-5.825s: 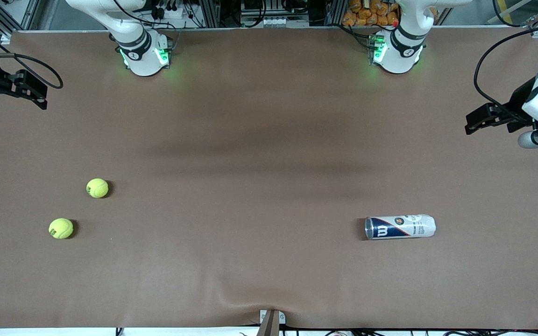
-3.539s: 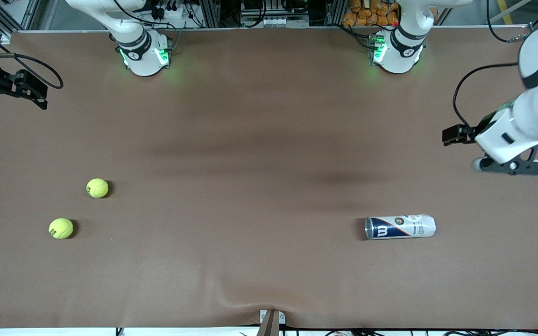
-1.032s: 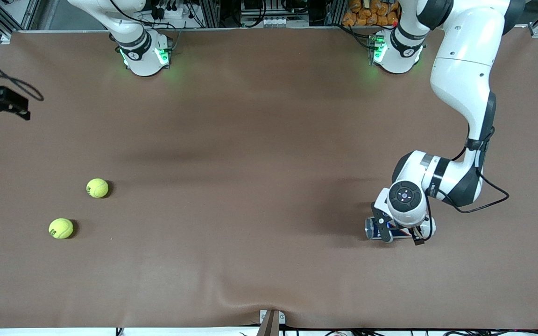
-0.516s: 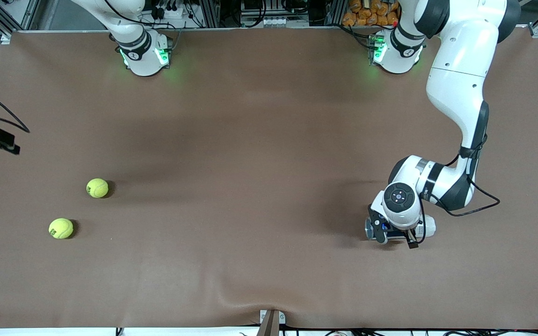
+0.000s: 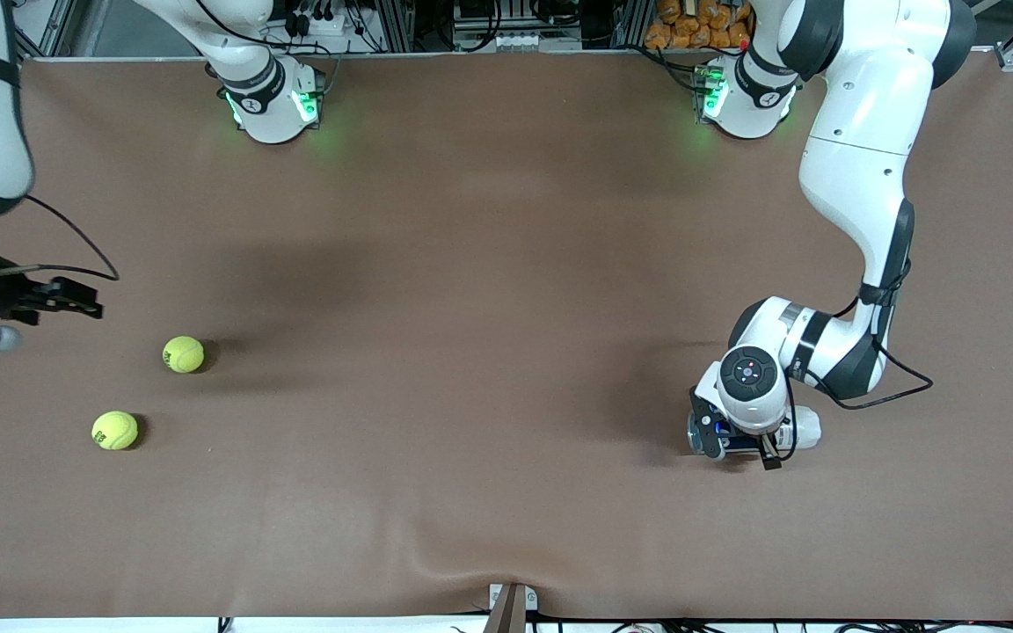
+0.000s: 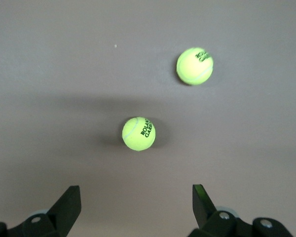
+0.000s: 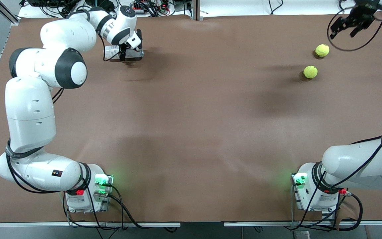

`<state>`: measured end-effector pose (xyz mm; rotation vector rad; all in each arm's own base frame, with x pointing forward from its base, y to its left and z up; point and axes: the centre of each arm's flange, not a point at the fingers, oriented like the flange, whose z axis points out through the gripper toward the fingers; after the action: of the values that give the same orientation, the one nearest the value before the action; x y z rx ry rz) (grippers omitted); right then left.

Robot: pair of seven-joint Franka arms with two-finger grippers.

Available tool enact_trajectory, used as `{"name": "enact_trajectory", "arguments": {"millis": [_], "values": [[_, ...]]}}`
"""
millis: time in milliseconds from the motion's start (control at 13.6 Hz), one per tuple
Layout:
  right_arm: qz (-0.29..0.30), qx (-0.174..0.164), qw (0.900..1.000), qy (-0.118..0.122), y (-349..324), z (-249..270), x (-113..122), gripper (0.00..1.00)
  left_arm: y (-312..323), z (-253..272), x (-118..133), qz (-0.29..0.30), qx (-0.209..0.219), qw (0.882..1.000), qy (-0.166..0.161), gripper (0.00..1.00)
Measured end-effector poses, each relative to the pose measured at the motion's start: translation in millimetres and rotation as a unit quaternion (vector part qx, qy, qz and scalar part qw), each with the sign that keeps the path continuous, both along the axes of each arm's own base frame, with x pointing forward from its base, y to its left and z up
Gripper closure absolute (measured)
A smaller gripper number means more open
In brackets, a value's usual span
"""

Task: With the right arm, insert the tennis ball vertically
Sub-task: 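Lift the can with the left gripper while the right gripper reaches a ball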

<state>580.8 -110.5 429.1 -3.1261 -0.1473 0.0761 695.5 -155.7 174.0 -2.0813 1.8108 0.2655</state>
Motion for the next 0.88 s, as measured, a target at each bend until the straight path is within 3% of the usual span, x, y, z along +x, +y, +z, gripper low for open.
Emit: {"name": "enact_trajectory", "arguments": {"millis": [295,442,885], "values": [[-0.012,0.014,1.000,0.011,0.3,-60.6,-18.3,0.00,0.0,-0.3,-0.1,0.000,0.000,1.000,0.000,0.05],[-0.018,0.019,1.000,-0.001,1.6,-85.9,-20.9,0.00,-0.6,0.7,0.5,-0.002,0.000,1.000,-0.001,0.22],[-0.021,0.018,0.999,-0.016,2.2,-154.3,-17.7,0.00,-8.0,2.8,0.6,-0.008,-0.004,1.000,-0.004,0.26]]}}
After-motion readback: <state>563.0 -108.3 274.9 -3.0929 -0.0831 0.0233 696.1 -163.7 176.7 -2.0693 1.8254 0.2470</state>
